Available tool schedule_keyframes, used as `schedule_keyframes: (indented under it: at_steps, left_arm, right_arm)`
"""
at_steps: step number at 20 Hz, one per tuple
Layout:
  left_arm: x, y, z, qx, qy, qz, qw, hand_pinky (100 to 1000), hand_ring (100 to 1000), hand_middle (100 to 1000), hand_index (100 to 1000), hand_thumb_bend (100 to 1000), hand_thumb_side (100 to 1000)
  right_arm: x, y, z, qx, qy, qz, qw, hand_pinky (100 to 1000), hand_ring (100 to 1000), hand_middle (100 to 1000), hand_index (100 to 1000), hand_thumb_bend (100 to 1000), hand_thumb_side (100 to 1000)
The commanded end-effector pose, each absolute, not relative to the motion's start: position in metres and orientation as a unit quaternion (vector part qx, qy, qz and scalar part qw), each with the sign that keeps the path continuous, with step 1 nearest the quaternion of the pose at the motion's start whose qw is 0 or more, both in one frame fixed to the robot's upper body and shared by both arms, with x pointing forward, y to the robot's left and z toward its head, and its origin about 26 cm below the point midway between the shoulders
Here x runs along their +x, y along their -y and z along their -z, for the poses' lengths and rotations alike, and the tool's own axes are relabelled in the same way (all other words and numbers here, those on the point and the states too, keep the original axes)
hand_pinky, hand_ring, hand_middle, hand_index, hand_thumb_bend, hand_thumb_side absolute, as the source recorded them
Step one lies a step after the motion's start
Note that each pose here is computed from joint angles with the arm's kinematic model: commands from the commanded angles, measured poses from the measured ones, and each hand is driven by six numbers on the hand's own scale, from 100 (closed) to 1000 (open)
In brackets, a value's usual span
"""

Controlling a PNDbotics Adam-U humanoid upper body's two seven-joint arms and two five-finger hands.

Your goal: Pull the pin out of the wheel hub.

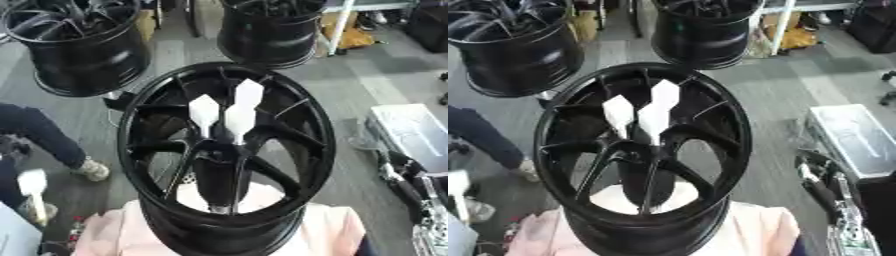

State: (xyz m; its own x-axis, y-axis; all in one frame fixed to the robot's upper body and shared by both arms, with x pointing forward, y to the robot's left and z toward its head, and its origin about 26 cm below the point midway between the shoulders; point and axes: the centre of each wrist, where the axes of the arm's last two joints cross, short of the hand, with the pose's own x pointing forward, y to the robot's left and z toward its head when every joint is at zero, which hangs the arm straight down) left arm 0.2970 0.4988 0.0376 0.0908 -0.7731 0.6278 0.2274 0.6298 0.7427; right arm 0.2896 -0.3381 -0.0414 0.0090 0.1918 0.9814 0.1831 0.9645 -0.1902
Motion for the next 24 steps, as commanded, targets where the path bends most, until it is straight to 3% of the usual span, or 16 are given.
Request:
schedule_keyframes:
  at_steps: [1,3,9,16,24]
  left_arm:
    - [0.29,-0.496,-0.043,0.252,0.604,0.295,0.697,781,656,815,810,141,832]
    - [0.281,-0.486,-0.038,0.243,0.624,0.25,0.699,766,629,797,792,102,831]
    - [0.268,-0.446,-0.052,0.217,0.682,0.157,0.68,745,592,761,755,100,877]
    - [0.27,-0.39,-0.084,0.178,0.736,0.064,0.65,733,573,739,732,100,888]
    - [0.271,-0.362,-0.096,0.137,0.748,0.052,0.647,728,566,728,724,100,887]
  right_arm:
    - [0.293,0.345,0.033,-0.142,0.712,-0.003,0.688,729,704,759,818,257,449]
    - [0.294,0.345,0.033,-0.141,0.713,-0.001,0.687,729,704,759,818,257,449]
    - [0.294,0.343,0.032,-0.14,0.715,0.003,0.685,729,704,759,818,255,450]
    - [0.294,0.34,0.034,-0.136,0.715,0.007,0.686,728,704,758,818,255,449]
    - [0.297,0.336,0.032,-0.129,0.719,0.005,0.683,728,704,758,818,255,450]
